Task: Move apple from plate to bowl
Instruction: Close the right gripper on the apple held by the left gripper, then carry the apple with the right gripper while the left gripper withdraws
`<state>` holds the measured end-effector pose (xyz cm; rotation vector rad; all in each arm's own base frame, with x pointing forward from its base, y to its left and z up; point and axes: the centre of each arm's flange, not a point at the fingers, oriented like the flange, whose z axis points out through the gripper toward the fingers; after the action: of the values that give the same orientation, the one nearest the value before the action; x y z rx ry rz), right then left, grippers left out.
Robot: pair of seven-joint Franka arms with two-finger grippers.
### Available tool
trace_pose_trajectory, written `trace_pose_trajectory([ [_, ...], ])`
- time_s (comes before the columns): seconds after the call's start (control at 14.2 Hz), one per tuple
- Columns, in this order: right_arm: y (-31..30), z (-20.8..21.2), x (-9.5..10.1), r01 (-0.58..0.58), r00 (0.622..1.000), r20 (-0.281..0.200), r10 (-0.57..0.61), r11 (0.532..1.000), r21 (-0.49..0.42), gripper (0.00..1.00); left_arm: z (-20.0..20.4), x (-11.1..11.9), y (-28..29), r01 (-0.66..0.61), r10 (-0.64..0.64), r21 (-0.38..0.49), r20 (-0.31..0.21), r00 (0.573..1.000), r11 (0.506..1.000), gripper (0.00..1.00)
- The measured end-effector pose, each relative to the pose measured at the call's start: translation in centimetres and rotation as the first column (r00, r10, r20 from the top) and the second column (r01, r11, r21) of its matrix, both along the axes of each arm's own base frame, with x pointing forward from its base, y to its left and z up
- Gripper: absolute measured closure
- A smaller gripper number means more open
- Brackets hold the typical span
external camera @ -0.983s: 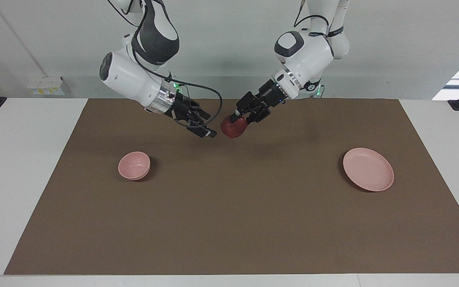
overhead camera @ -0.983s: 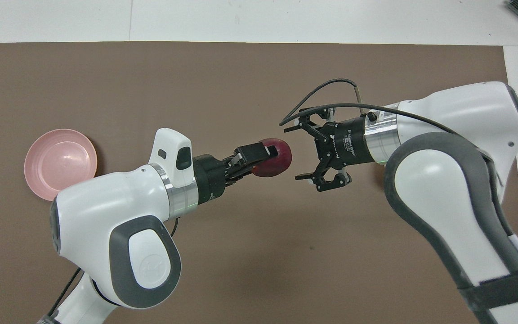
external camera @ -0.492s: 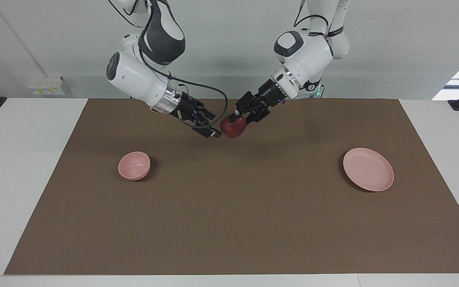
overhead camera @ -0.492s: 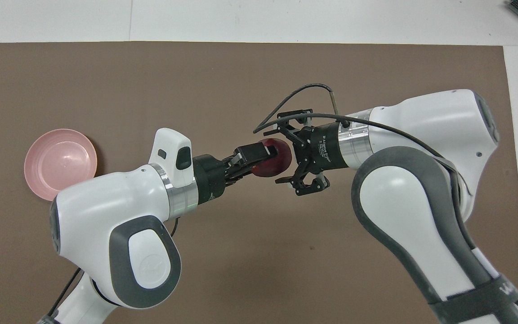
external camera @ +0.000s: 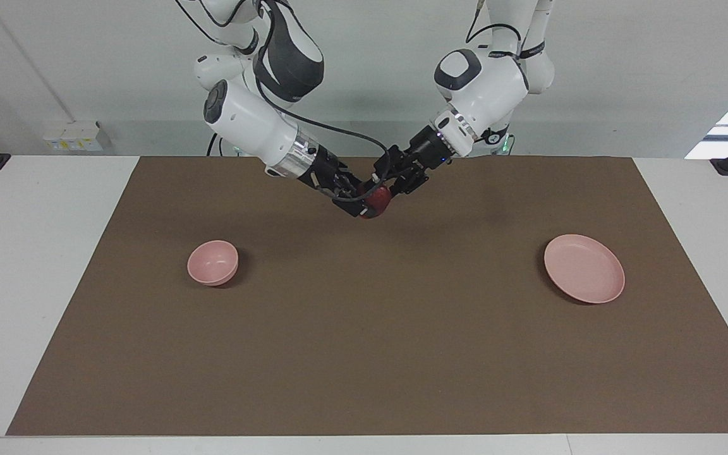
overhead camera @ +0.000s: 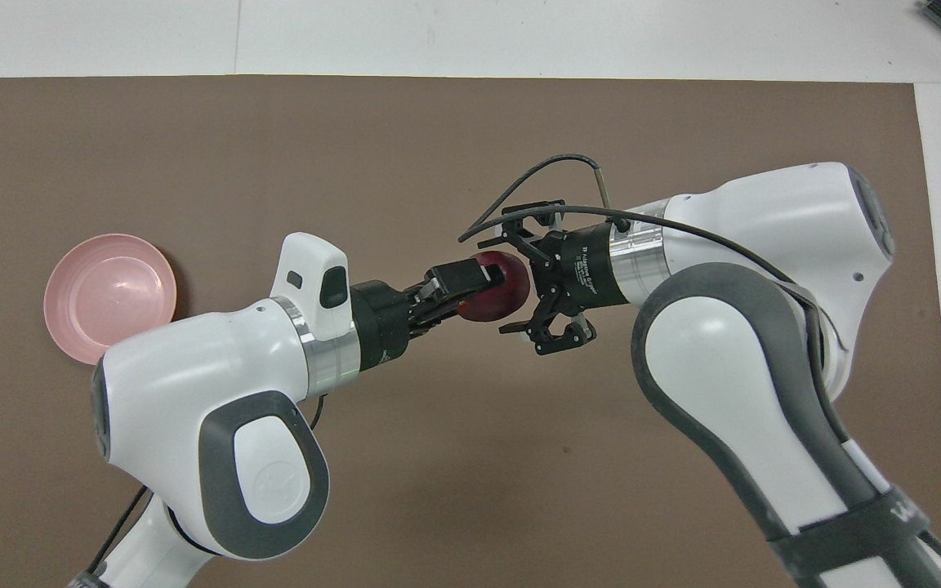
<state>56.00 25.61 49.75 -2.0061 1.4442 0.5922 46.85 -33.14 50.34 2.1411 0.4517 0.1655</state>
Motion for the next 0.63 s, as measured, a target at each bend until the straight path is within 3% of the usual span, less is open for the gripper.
trace_pose_trajectory([
  [0.07,0.34,-0.07,-0.14,-0.006,1.0,-0.001,0.006,1.0,-0.001,0.0,0.0,0.0,0.0,0.0,0.0,0.0,0.0,1.0,1.0,0.29],
  [0.21,0.58,-0.06,-0.12,-0.005,1.0,0.005,0.005,1.0,-0.001,0.2,-0.27,-0.09,0.0,0.002,-0.002,0.003,-0.005,1.0,1.0,0.29],
  [0.28,0.59,-0.11,-0.11,-0.005,1.0,0.004,0.005,1.0,-0.001,0.22,-0.32,-0.08,0.02,0.001,-0.001,0.003,-0.006,1.0,1.0,0.29],
  [0.63,0.58,-0.12,-0.11,-0.005,1.0,0.004,0.005,1.0,-0.002,0.22,-0.33,-0.08,0.02,0.001,-0.001,0.004,-0.006,1.0,1.0,0.29],
])
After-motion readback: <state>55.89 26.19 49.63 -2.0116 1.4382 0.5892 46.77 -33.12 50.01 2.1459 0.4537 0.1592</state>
